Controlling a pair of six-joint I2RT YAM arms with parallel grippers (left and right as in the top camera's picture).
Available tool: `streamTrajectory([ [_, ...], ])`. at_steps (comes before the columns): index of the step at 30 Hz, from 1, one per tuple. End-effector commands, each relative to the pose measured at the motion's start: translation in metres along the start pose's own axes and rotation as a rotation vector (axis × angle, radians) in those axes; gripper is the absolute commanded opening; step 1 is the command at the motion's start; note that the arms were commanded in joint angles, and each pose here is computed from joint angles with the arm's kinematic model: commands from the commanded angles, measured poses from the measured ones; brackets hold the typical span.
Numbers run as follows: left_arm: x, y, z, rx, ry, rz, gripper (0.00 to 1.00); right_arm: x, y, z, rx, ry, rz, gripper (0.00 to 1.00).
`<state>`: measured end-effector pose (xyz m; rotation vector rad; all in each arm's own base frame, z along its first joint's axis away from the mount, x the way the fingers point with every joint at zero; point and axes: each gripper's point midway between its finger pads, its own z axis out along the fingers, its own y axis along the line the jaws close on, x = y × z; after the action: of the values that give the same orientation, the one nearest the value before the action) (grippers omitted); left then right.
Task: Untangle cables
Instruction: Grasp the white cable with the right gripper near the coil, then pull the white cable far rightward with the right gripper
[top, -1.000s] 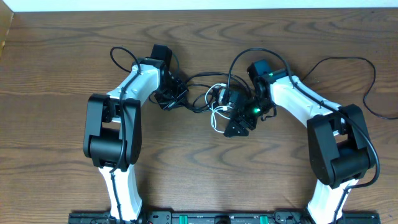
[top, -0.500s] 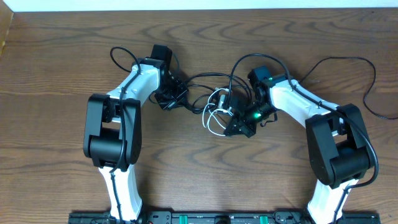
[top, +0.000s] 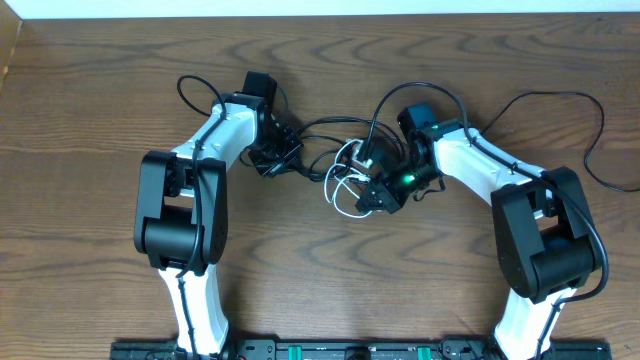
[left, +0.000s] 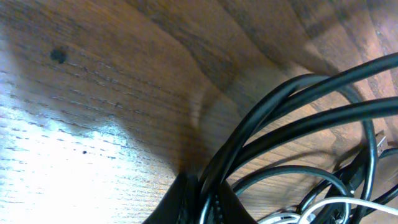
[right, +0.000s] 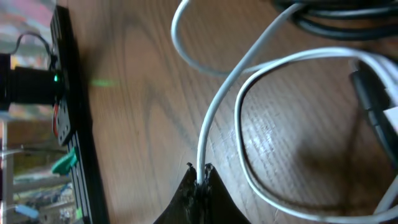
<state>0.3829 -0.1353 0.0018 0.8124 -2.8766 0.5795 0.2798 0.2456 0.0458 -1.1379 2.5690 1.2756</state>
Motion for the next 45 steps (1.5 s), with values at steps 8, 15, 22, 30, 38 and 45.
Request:
streamTrajectory([
  [8,-0.005,0.009,0.004,-0.037,-0.018,-0.002,0.09,0.001,-0.01,-0.002,0.037,-0.006,0.163,0.01],
  [15,-0.01,0.009,0.004,-0.045,-0.04,0.002,0.09,-0.035,0.037,-0.02,-0.231,-0.167,0.028,0.01],
  [22,-0.013,0.011,0.004,-0.058,-0.056,0.003,0.1,-0.082,0.075,-0.091,-0.361,-0.392,-0.127,0.01],
  [30,-0.013,0.011,0.004,-0.058,-0.057,0.003,0.09,-0.108,0.114,-0.177,-0.225,-0.551,-0.34,0.01],
  [38,-0.014,0.013,0.003,-0.066,-0.064,0.003,0.09,-0.109,0.154,-0.251,-0.018,-0.681,-0.523,0.01],
  [45,-0.014,0.013,0.003,-0.066,-0.064,0.003,0.09,-0.098,0.192,-0.304,0.138,-0.79,-0.674,0.01],
])
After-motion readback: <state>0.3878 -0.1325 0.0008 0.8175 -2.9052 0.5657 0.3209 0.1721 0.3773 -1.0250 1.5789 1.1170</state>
